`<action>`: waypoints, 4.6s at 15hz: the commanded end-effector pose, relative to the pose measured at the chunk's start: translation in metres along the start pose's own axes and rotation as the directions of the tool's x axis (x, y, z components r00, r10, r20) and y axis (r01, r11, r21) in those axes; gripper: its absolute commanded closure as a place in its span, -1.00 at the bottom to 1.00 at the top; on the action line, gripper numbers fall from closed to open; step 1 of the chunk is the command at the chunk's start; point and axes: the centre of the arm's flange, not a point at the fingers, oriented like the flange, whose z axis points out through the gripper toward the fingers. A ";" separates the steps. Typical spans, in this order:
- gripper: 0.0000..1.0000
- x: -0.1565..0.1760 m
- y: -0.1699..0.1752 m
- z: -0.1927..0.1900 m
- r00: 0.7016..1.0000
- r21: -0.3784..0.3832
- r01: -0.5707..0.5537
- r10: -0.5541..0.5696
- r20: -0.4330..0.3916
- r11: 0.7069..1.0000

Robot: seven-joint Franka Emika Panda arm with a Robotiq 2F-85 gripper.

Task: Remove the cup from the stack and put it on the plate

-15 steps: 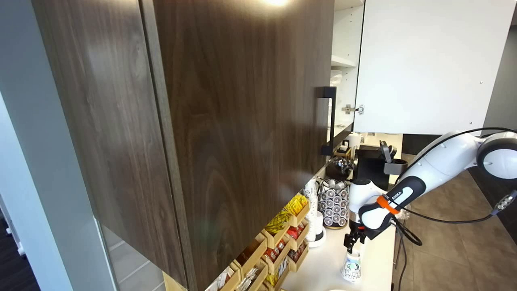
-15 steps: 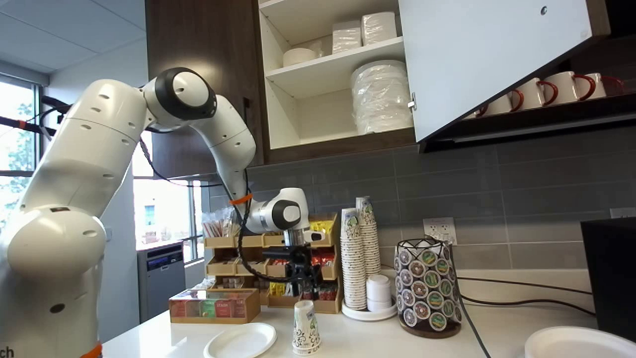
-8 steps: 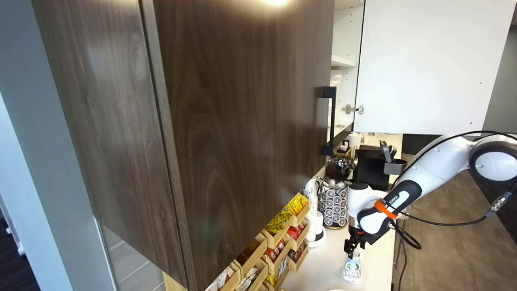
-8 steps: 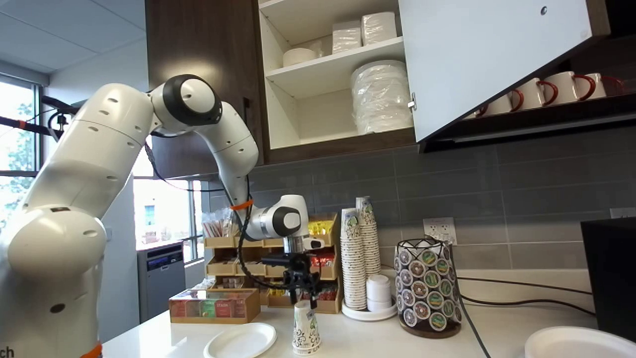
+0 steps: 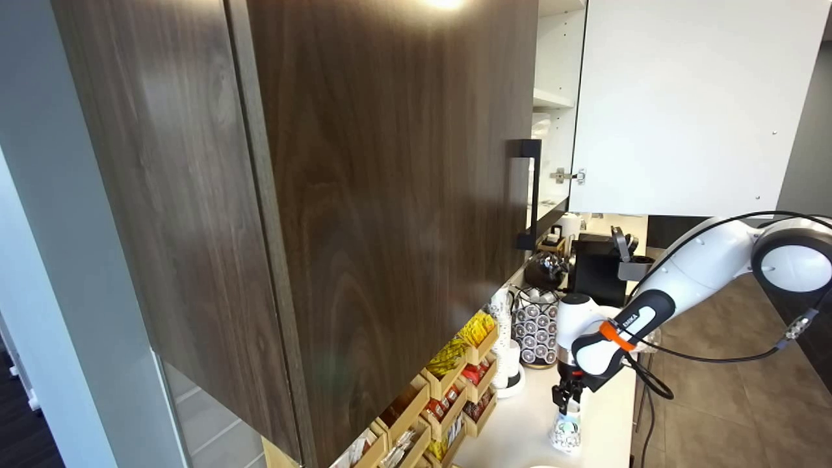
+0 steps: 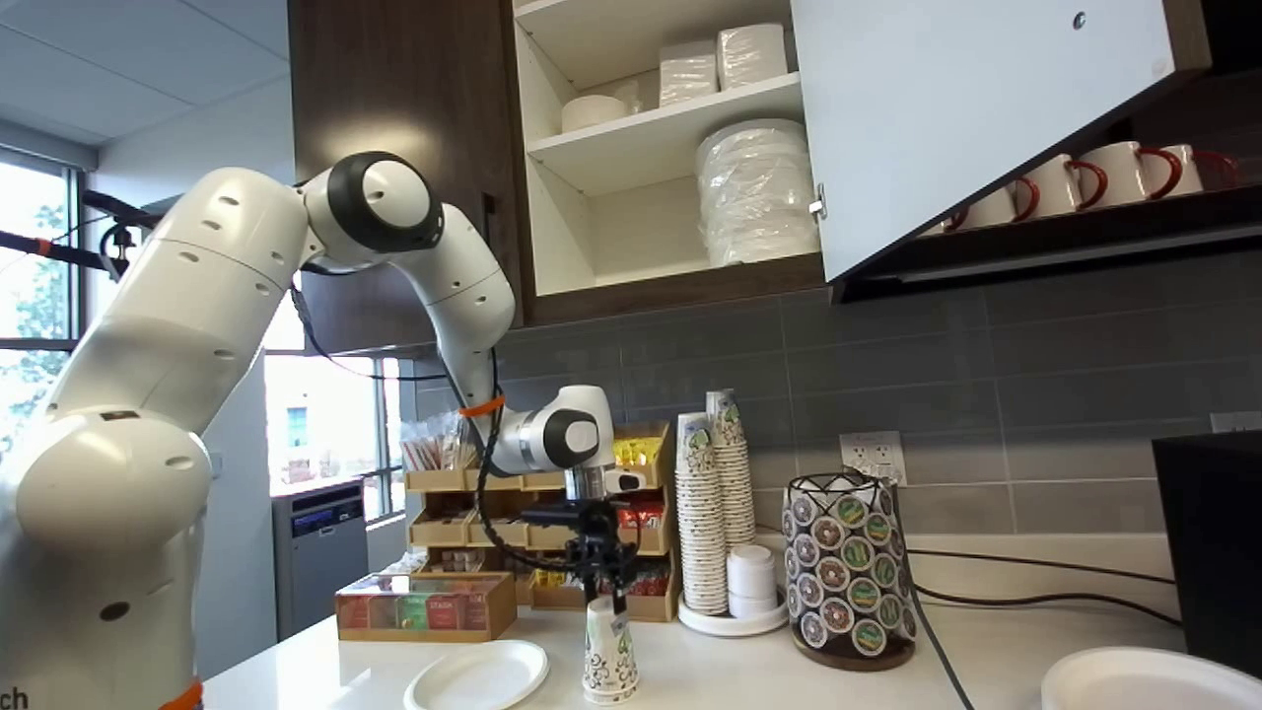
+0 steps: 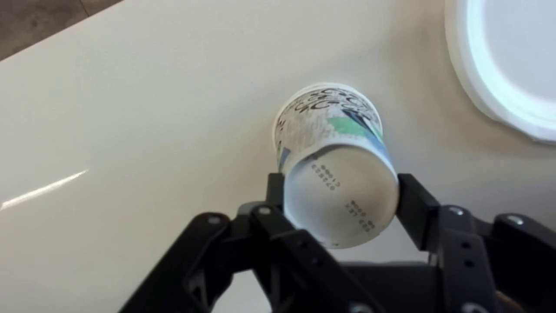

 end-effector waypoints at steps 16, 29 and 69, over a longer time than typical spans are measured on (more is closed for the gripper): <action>-0.25 0.011 -0.003 -0.008 1.000 -0.006 0.016 -0.016 0.002 1.000; 0.48 0.013 -0.005 -0.010 1.000 -0.007 0.027 -0.027 -0.001 1.000; 0.99 -0.086 -0.091 -0.132 0.984 0.113 0.167 -0.159 -0.076 0.979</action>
